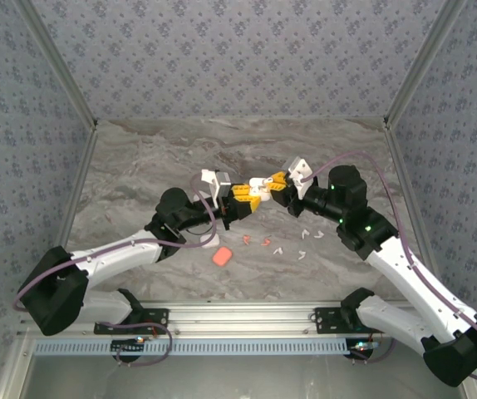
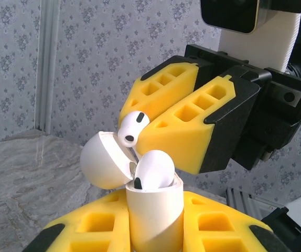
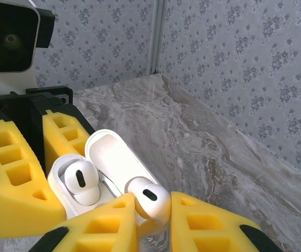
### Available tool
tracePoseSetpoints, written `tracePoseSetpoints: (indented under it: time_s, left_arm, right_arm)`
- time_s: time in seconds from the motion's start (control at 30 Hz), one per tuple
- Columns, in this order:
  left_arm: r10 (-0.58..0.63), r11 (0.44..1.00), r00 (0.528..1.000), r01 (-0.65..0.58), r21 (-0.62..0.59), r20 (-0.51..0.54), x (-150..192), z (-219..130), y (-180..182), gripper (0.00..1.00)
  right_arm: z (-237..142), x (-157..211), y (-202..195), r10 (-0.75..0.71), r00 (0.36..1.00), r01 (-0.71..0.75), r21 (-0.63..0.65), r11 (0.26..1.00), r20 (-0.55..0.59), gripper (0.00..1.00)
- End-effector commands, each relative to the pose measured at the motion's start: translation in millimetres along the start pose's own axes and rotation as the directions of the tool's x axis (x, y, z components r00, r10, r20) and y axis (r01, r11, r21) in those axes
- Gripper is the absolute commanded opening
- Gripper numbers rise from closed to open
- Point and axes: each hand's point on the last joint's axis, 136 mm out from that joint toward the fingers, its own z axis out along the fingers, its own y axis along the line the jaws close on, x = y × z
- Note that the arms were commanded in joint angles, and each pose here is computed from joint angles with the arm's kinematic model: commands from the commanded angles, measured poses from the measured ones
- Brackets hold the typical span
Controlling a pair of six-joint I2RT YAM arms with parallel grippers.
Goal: Insert wireless bluetooth earbuds into charging case
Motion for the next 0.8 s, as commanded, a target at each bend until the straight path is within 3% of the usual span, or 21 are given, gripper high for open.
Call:
tracePoseSetpoints:
  time_s: [0.0,0.3,0.77]
  left_arm:
    - [0.027,0.999,0.997,-0.030,0.039,0.074,-25,4,-11,0.00]
    - [0.033,0.999,0.996,-0.036,0.036,0.082,-27,3,-12,0.00]
    - [0.036,0.999,0.996,-0.038,0.021,0.085,-23,-1,-10,0.00]
  right_arm:
    - [0,-3,9,0.012,1.000,-0.011,-0.042,0.999,0.018,0.20]
    - [-2,4,21,0.026,1.000,-0.027,-0.108,0.994,-0.010,0.21]
    - [-2,14,21,0.039,0.998,-0.044,-0.114,0.993,-0.046,0.22]
